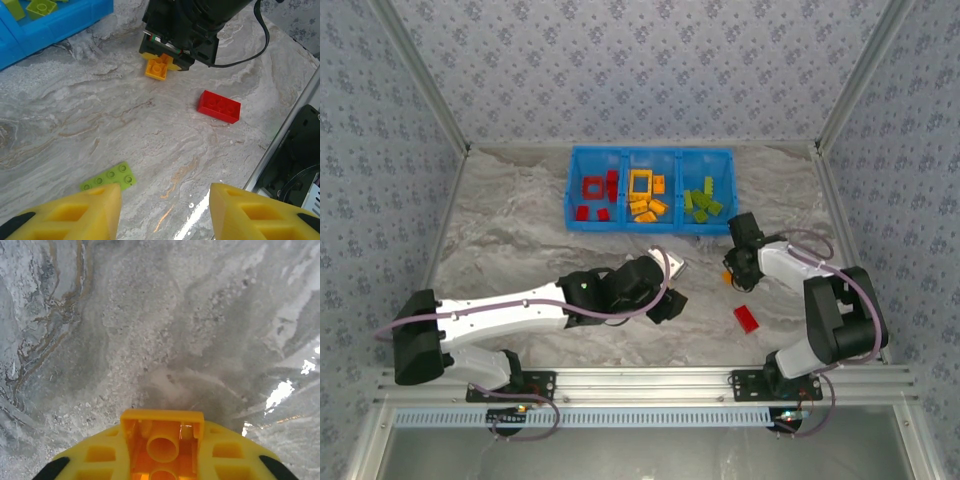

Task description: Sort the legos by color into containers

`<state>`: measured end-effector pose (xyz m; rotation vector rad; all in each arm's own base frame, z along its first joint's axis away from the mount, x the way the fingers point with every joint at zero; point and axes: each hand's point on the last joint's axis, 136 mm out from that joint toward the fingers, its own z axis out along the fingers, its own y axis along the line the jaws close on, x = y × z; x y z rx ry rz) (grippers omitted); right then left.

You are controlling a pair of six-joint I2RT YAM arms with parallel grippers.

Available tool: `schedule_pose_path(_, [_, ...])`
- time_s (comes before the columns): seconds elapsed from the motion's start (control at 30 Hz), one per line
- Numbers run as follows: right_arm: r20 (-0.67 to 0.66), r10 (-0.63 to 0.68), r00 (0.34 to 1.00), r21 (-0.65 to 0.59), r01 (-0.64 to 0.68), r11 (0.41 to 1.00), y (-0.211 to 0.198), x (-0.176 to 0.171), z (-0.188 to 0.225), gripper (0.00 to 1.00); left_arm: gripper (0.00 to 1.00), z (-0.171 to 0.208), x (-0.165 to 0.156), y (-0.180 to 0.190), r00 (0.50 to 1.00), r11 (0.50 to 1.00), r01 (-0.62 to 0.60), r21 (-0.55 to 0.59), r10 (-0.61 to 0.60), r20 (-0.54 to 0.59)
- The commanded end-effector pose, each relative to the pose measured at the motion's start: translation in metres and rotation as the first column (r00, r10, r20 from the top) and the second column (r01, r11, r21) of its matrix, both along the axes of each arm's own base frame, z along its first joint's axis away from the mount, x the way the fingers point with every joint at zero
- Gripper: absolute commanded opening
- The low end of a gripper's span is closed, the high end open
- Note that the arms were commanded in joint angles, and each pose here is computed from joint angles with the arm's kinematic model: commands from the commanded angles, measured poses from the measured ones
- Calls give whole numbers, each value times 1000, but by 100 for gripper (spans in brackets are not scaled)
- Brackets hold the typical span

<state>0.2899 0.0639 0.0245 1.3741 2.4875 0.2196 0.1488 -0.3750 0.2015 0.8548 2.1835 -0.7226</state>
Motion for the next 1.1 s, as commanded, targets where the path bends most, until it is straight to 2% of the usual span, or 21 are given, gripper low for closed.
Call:
schedule_pose_path(0.0, [62,79,995,-46,-77,996,11,10,18,17,50,33,10,14,994,994,-86,-68,90,54])
schedule_pose_path(0.1, [174,303,937,-175,-273,946,48,33,66,16,53,56,28,46,966,965,-239,-109,248,71])
schedule_pose_path(0.17, [210,469,858,-290,-403,868,84,44,99,17,54,74,38,67,946,935,-307,-178,320,50])
schedule_pose_path(0.23, [200,574,794,-377,-479,793,111,53,118,17,55,89,48,86,926,903,-361,-231,377,27])
schedule_pose_path(0.33, [170,655,736,-430,-542,722,143,77,131,17,56,102,65,112,889,854,-444,-273,457,-17])
schedule_pose_path(0.5, [26,737,675,-527,-617,584,175,123,122,16,56,103,97,138,838,771,-541,-336,529,-135])
schedule_pose_path(0.53, [-5,743,669,-551,-622,556,178,133,119,16,56,104,102,140,832,759,-551,-348,535,-148])
schedule_pose_path(0.57, [-5,737,676,-571,-607,553,183,144,122,16,56,105,107,140,829,753,-554,-355,538,-153])
schedule_pose_path(0.63, [-63,748,660,-610,-619,495,186,161,117,16,56,104,115,139,827,748,-558,-359,540,-160])
schedule_pose_path(0.77, [-132,710,691,-631,-611,478,183,193,107,16,57,91,123,126,836,757,-547,-357,514,-190])
schedule_pose_path(1.07, [-181,688,703,-644,-613,457,176,220,79,17,56,70,123,110,845,765,-534,-360,474,-248])
